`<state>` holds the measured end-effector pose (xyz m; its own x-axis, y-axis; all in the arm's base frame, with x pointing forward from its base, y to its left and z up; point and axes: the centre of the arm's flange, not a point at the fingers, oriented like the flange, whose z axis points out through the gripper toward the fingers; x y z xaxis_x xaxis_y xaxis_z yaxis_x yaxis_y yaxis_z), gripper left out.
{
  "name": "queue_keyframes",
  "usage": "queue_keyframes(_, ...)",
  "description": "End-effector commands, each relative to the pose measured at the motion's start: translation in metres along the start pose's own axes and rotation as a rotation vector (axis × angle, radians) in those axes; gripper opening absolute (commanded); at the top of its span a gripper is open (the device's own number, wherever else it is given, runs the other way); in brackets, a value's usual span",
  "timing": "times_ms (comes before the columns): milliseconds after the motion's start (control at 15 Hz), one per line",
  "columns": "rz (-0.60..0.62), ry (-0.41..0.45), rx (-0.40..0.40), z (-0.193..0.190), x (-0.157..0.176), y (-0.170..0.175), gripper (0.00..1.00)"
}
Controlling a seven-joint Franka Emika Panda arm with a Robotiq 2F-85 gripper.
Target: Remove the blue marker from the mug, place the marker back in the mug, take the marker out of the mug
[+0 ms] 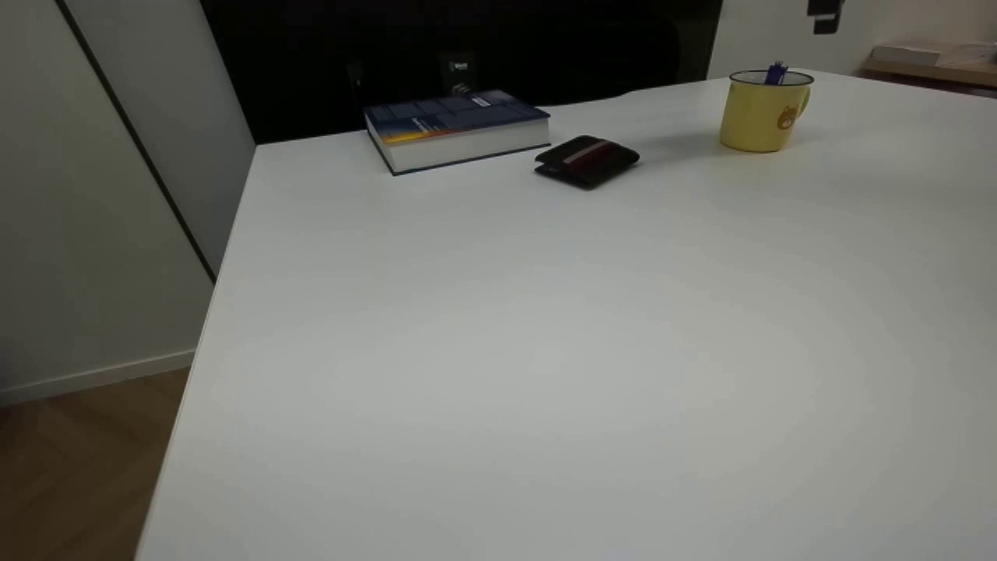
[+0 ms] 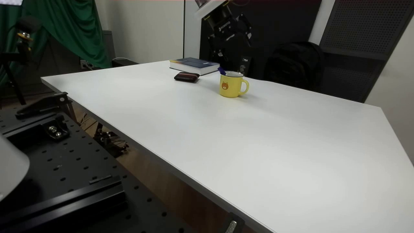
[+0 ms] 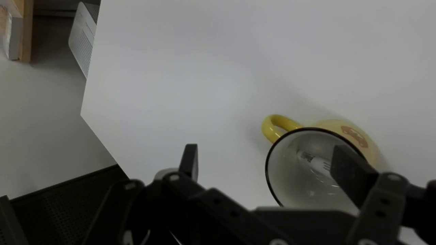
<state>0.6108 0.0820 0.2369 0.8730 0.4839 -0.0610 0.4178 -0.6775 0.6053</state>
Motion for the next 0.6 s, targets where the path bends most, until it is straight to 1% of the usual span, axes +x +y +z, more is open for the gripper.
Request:
queue_keyframes(0, 0.011, 0.007, -0.026, 0.010, 0.024, -0.011, 1.00)
queue_keyframes(533, -0.036, -0.010, -0.026, 0.016, 0.048, -0.031, 1.00)
